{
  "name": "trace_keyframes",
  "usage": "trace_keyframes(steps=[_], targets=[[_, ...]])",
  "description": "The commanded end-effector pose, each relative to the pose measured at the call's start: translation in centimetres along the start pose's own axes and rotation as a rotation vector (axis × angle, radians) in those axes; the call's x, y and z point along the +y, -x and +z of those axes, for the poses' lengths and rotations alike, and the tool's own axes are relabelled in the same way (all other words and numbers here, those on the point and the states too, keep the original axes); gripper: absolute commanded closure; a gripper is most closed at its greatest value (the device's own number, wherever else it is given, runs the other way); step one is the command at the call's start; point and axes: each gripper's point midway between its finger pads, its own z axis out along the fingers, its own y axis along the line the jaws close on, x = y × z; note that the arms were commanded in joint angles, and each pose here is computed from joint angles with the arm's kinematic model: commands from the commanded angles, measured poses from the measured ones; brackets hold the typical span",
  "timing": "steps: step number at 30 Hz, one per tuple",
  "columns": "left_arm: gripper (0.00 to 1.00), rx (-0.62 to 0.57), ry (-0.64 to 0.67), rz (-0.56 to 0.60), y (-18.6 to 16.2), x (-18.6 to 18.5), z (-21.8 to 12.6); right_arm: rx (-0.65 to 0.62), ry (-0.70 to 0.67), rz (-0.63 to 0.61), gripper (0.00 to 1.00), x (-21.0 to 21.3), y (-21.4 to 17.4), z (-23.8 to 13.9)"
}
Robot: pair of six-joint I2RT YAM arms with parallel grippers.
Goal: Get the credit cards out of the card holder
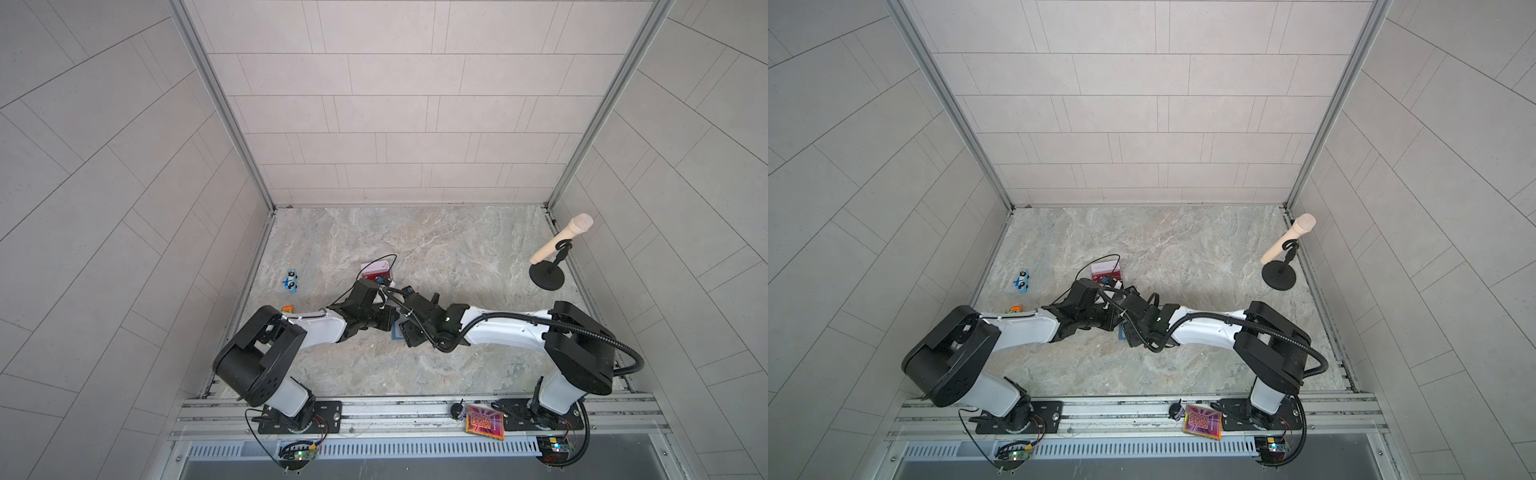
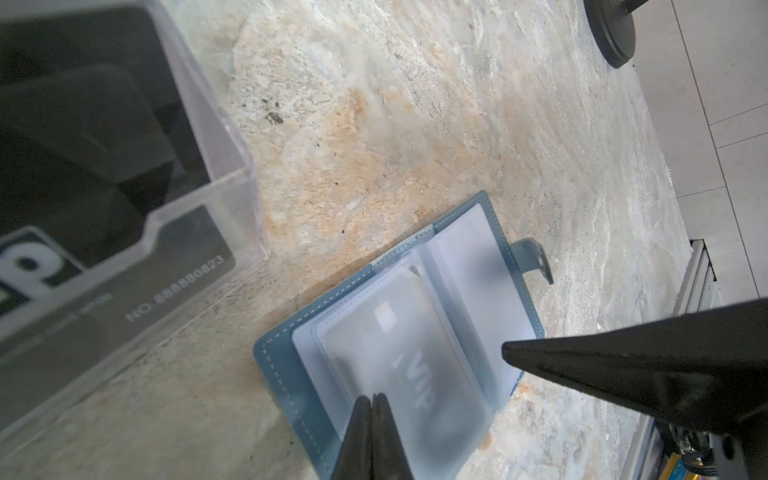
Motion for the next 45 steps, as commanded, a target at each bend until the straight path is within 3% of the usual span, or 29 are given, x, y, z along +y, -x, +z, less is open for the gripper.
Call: trace_keyframes(steps=[1,26,40,45], targets=[[0.99,-0.005,0.019,-0.003,0.0,0.4,0.3,-0.035,-0.025,0.015,0.31,0.2,0.9,0.1],[1.0,0.031,0.05,-0.032,-2.9,2.0,0.7,0.007,-0.108,-0.029,0.3,-0.4,0.2,3.1],[0.98,0.042,0.052,-0.017,-3.1,2.0,0.7,0.01,-0.201,-0.044,0.42,-2.3,0.0,2.7],[0.99,0.049,0.058,-0.019,-3.4,2.2,0.8,0.003,-0.169,-0.039,0.4,-1.9,0.2,2.3]])
